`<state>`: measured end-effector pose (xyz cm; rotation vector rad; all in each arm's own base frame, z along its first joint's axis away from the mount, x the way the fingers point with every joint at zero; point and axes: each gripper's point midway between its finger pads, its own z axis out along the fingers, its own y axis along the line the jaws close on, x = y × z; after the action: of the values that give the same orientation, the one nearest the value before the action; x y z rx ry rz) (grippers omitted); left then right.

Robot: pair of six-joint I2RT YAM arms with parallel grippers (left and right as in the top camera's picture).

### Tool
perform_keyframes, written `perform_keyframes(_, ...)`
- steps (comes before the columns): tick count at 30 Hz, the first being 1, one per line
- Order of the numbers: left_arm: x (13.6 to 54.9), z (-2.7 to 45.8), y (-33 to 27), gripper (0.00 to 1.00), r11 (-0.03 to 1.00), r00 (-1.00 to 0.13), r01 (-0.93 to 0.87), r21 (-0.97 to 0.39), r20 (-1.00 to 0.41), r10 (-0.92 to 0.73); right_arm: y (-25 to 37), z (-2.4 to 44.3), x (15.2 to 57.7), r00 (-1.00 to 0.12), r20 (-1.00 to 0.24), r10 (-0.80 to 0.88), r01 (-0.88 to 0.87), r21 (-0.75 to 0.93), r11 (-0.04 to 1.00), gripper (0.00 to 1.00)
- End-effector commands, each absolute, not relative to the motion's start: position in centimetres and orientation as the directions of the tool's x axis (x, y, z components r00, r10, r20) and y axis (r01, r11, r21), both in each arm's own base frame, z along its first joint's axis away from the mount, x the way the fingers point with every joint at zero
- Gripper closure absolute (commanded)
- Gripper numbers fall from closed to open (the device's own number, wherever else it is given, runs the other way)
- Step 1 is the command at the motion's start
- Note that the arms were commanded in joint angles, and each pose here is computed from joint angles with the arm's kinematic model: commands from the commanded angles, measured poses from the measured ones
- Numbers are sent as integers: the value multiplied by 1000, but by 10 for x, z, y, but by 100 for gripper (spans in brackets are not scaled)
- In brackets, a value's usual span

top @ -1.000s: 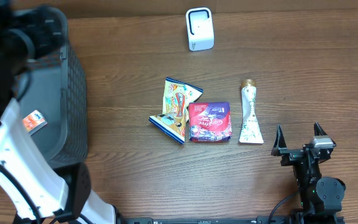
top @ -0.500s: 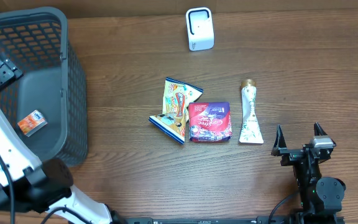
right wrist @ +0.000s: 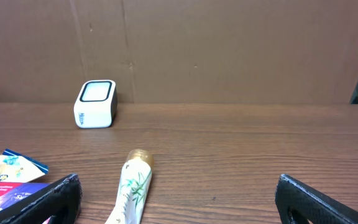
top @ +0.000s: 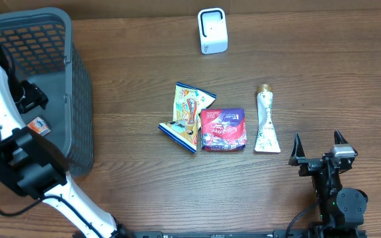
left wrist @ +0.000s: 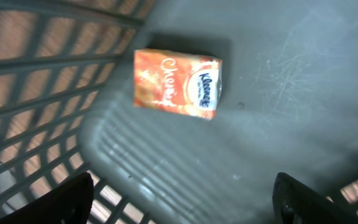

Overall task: Scan the item barcode
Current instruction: 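Reach the left gripper back into the grey basket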

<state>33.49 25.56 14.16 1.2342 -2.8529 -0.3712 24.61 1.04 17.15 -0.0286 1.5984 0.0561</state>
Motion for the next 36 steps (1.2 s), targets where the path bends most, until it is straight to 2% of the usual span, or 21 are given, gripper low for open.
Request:
perform_keyframes(1, 337, 114, 256, 16, 693, -718, -677, 247, -17, -696, 10, 170, 246, -26, -1000, 13, -50, 14, 999, 0)
perform_keyframes(8, 336, 87, 260, 18, 715, -736, -639, 284, 46, -675, 10, 169, 246, -26, -1000, 13, -49, 14, 999, 0)
perform_keyframes(17, 342, 83, 273, 19, 709, -749, -626, 324, 4, -663, 10, 170, 246, -26, -1000, 13, -50, 14, 999, 0)
perform_keyframes(23, 345, 80, 273, 24, 742, -780, -591, 317, 12, -626, 10, 170, 246, -26, -1000, 13, -49, 14, 999, 0)
perform_keyframes(28, 345, 100, 274, 22, 717, -769, -613, 333, -42, -638, 10, 170, 246, -26, -1000, 13, -50, 14, 999, 0)
perform_keyframes(32, 347, 135, 273, 23, 705, -764, -636, 315, -130, -632, 10, 170, 246, -26, -1000, 13, -49, 14, 999, 0)
perform_keyframes(36, 353, 179, 256, 23, 735, -772, -636, 235, -224, -595, 10, 170, 246, -26, -1000, 13, -49, 14, 999, 0)
